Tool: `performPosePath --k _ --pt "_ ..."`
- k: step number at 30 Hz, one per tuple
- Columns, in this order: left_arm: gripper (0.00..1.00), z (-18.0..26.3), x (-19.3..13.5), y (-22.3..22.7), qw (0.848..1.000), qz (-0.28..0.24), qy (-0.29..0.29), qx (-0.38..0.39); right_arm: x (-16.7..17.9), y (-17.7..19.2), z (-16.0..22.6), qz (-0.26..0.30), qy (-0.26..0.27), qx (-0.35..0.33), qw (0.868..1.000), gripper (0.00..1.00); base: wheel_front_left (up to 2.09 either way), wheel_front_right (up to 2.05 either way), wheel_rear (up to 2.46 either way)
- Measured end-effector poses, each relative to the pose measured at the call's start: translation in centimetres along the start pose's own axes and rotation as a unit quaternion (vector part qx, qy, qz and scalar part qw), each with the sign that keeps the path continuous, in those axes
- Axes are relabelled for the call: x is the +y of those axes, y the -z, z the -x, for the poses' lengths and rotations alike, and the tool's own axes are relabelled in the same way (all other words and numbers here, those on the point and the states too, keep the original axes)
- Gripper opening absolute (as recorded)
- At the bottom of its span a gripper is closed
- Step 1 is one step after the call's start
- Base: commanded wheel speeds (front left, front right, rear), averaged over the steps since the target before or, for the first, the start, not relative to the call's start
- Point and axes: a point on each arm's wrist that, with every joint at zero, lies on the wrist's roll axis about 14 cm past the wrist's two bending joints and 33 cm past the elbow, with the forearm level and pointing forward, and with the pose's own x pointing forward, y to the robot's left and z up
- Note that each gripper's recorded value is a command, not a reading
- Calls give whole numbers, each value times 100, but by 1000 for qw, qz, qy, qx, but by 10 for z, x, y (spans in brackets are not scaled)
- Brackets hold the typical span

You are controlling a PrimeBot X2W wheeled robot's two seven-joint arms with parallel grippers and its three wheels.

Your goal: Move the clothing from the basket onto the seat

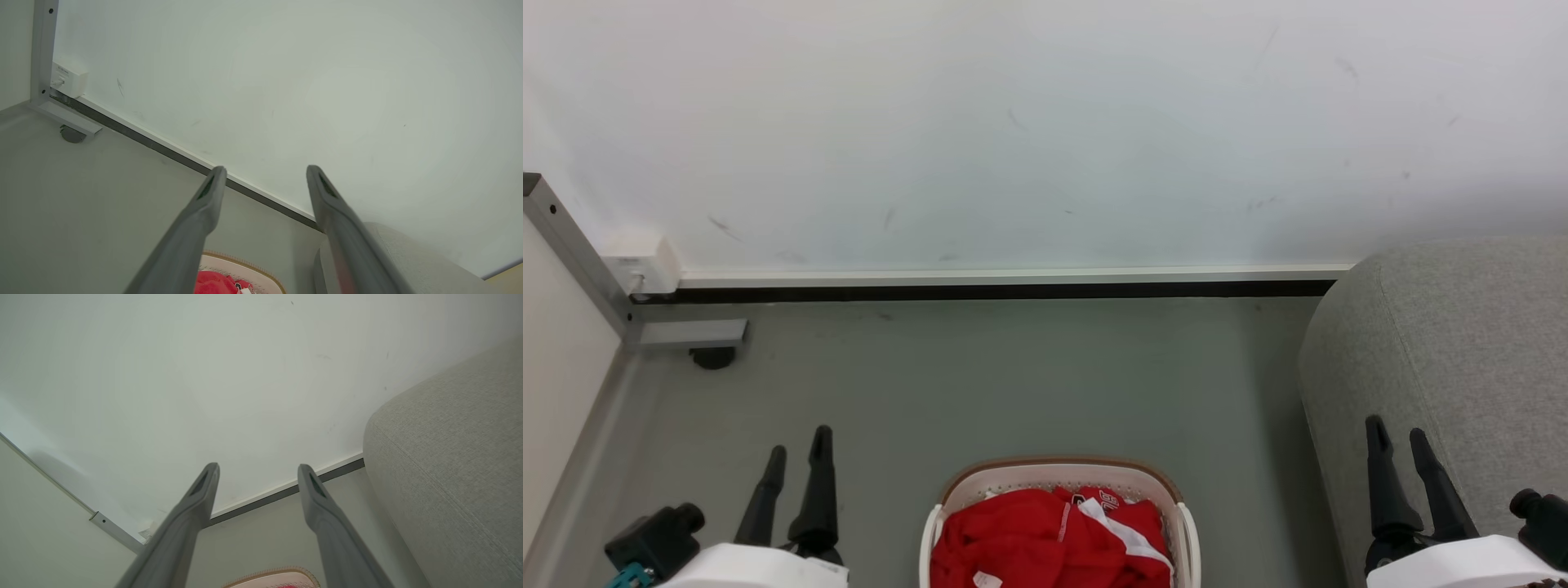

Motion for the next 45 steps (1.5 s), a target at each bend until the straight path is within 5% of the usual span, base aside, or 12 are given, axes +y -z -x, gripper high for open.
performPosePath --k 15,45 --pt "100 1 -6 8 995 -102 15 8 2 9 4 94 -10 9 995 100 0 0 0" --pt "100 1 -24 5 979 -194 58 -21 20 9 5 199 -49 -9 979 100 0 0 0"
